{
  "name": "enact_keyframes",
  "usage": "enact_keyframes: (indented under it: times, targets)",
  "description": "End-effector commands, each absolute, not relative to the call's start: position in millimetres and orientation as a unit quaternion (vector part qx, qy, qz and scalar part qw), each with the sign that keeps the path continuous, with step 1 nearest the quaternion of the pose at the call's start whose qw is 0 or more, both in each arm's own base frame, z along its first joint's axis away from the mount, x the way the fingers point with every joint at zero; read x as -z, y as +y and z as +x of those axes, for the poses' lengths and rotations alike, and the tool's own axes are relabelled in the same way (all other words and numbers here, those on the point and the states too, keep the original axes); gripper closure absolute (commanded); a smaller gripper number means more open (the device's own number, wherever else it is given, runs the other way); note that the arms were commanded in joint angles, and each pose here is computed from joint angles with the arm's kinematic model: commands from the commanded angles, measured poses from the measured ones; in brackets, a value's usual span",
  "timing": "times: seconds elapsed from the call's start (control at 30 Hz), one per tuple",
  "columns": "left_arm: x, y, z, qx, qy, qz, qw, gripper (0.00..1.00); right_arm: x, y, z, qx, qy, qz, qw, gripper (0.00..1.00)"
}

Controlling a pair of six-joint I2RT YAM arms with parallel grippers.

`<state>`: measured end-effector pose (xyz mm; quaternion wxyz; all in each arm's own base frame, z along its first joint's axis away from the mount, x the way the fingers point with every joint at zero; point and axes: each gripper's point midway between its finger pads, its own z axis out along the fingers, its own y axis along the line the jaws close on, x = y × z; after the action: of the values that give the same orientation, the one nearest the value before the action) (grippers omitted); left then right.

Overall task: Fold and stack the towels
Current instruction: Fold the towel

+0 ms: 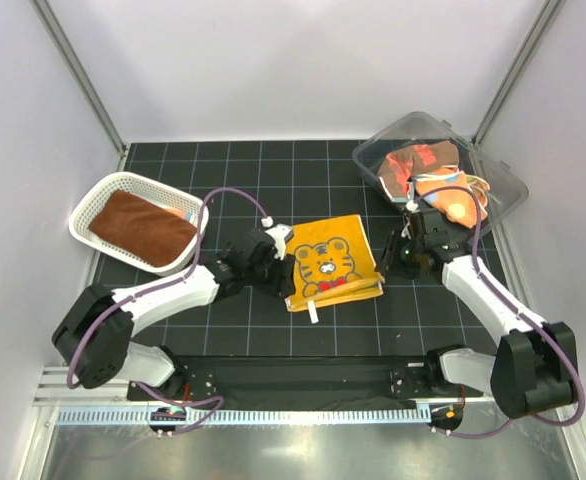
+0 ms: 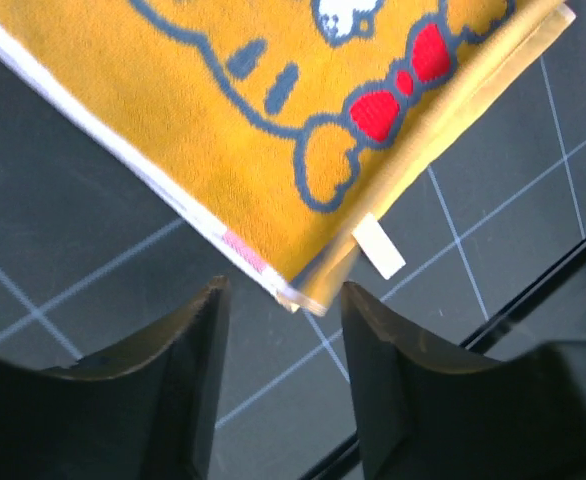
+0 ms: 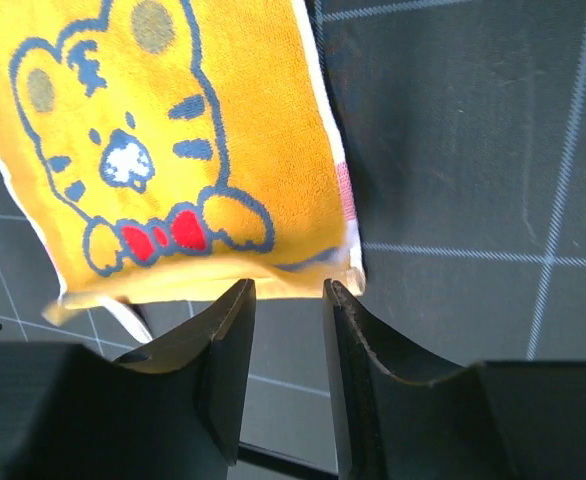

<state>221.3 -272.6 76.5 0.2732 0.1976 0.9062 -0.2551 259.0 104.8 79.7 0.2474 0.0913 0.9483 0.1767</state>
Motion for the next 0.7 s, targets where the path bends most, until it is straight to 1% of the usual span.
enact_keyframes:
  times: [0.0, 0.07, 0.17, 0.23, 0.27, 0.33, 0.4, 0.43, 0.5, 0.53, 0.63, 0.67]
  targets:
    - [-92.4, -266.0, 217.5, 0.249, 0.905, 0.187, 0.290, 0.45, -115.1, 98.3, 265.1, -0.170, 0.937, 0.108, 0.285, 0.59]
    - [-100.3, -265.8, 221.9, 0.247, 0.903, 0.178, 0.302, 0.43, -123.9, 102.0, 269.3, -0.180, 0.933, 0.104, 0.292, 0.58]
    - [-106.6, -264.6, 232.7, 0.231, 0.906, 0.161, 0.315, 0.43, -123.8, 105.4, 276.0, -0.185, 0.934, 0.107, 0.285, 0.58]
    - [-97.4, -259.6, 241.8, 0.197, 0.917, 0.152, 0.311, 0.42, -118.3, 112.5, 280.2, -0.200, 0.934, 0.105, 0.277, 0.58]
    - [-100.6, -255.7, 256.5, 0.175, 0.920, 0.134, 0.323, 0.41, -114.9, 114.3, 281.5, -0.204, 0.934, 0.106, 0.275, 0.58]
    - [-82.1, -248.0, 268.1, 0.145, 0.936, 0.116, 0.298, 0.42, -99.3, 115.3, 283.1, -0.203, 0.936, 0.115, 0.265, 0.58]
    - [-81.9, -248.6, 285.6, 0.164, 0.941, 0.091, 0.282, 0.42, -86.7, 114.7, 282.1, -0.200, 0.938, 0.119, 0.257, 0.59]
    - [-69.0, -248.6, 289.1, 0.159, 0.947, 0.086, 0.264, 0.43, -75.8, 113.6, 279.3, -0.196, 0.940, 0.121, 0.250, 0.59]
    - [-70.9, -248.5, 305.6, 0.164, 0.947, 0.073, 0.265, 0.43, -61.1, 113.1, 275.3, -0.192, 0.944, 0.124, 0.238, 0.59]
    - [-64.2, -251.4, 305.0, 0.167, 0.951, 0.075, 0.248, 0.43, -53.0, 112.2, 271.6, -0.190, 0.946, 0.126, 0.233, 0.59]
    - [-59.2, -251.6, 316.2, 0.162, 0.954, 0.069, 0.242, 0.43, -39.0, 116.2, 262.3, -0.191, 0.948, 0.127, 0.222, 0.60]
    - [-48.4, -251.2, 317.9, 0.154, 0.958, 0.069, 0.232, 0.44, -37.4, 119.4, 259.8, -0.196, 0.946, 0.135, 0.221, 0.60]
